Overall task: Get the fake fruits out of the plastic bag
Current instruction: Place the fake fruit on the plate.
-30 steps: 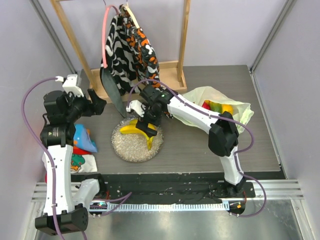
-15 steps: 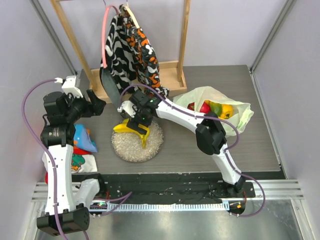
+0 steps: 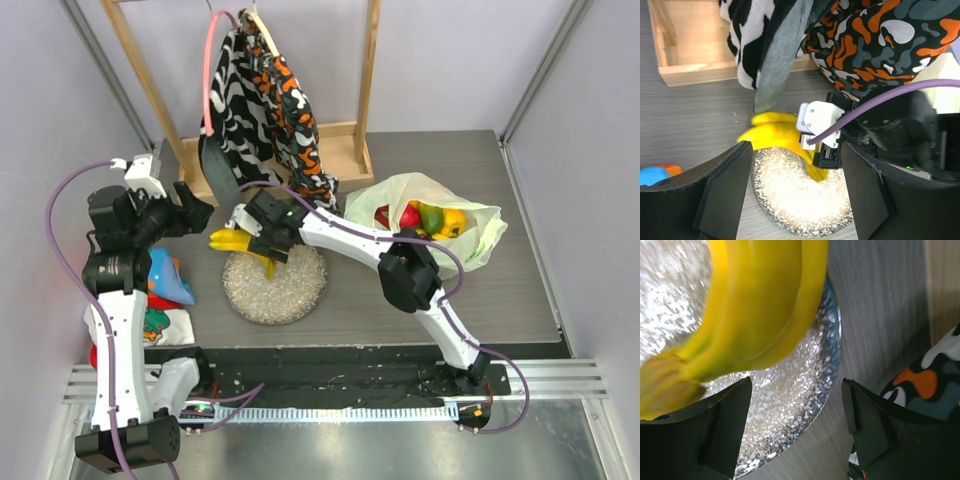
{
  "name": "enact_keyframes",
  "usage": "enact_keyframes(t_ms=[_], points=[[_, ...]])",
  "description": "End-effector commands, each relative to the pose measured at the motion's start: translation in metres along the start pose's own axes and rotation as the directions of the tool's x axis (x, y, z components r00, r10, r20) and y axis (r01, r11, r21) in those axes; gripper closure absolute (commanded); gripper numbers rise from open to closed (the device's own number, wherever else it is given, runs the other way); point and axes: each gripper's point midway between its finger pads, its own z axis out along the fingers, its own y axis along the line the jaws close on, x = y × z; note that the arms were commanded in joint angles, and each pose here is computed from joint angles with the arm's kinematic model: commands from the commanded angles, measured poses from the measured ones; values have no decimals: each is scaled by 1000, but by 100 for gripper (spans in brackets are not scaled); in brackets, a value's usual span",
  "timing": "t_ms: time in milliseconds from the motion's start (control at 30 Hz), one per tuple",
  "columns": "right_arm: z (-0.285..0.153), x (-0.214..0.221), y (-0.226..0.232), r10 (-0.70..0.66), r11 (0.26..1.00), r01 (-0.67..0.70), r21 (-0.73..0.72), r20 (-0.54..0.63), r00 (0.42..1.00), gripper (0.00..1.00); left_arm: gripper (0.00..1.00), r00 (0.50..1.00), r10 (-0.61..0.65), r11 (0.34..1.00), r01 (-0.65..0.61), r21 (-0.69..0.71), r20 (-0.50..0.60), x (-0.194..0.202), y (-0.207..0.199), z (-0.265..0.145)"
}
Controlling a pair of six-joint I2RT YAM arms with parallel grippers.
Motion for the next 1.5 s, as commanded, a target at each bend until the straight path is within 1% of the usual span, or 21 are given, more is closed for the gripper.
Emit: enact_keyframes(t_ms=[0,267,333,433,467,533,567,633,667,733,800,1000,1167,1200,1233,1300,1333,1400,1467], points=[[-18,-2,-5,-26,998,26,60,0,1000,19,24,999,-5,999,3,41,49,-11,-8,-1],[-69,-38,11,12,997,-21,70,123,992,13,24,998,-1,999,-2,45,64,-16,-11,-4],[-84,-48,12,36,996,-49,77,162,986,14,24,998,-6,999,3,44,58,-14,-10,-5],[-99,-60,18,154,987,-162,20,215,964,17,24,998,-8,999,6,47,55,-12,-11,-5],[-102,-62,24,216,976,-219,-11,222,951,19,24,998,-10,999,7,48,55,-11,-11,-6],[-96,-60,32,277,961,-276,-37,205,939,23,24,998,-16,999,13,49,58,-11,-11,-7],[-93,-59,36,337,941,-334,-47,193,922,22,24,998,-22,999,19,50,56,-11,-12,-7],[-78,-51,41,368,930,-366,-45,156,917,20,25,998,-22,999,19,47,63,-13,-12,-10],[-73,-50,45,420,907,-418,-47,143,896,18,24,998,-27,999,24,40,60,-12,-10,-10],[-58,-43,48,446,895,-446,-20,116,888,17,24,998,-23,999,21,36,61,-12,-10,-12],[-49,-41,50,457,889,-458,-16,104,883,17,24,998,-24,999,22,28,66,-13,-8,-14],[-12,-37,35,447,886,-456,88,101,889,18,24,995,-46,999,45,13,91,-16,-5,-22],[1,-19,19,398,898,-404,174,70,915,22,24,995,-48,999,47,11,89,-15,-5,-23],[-1,-16,17,388,903,-393,174,63,919,24,24,995,-50,999,49,14,84,-14,-5,-22],[2,-8,16,362,916,-364,169,42,931,31,24,995,-50,999,48,15,85,-14,-5,-23],[-2,-7,19,329,933,-330,142,34,944,41,24,995,-55,998,54,16,84,-13,-5,-21],[-2,-1,19,314,938,-314,144,20,949,49,24,995,-60,998,58,19,83,-13,-5,-21],[-6,4,14,293,942,-292,167,18,956,51,24,994,-70,997,68,22,84,-12,-5,-20],[-9,4,9,276,942,-276,189,26,961,49,24,993,-74,997,72,25,90,-14,-5,-19]])
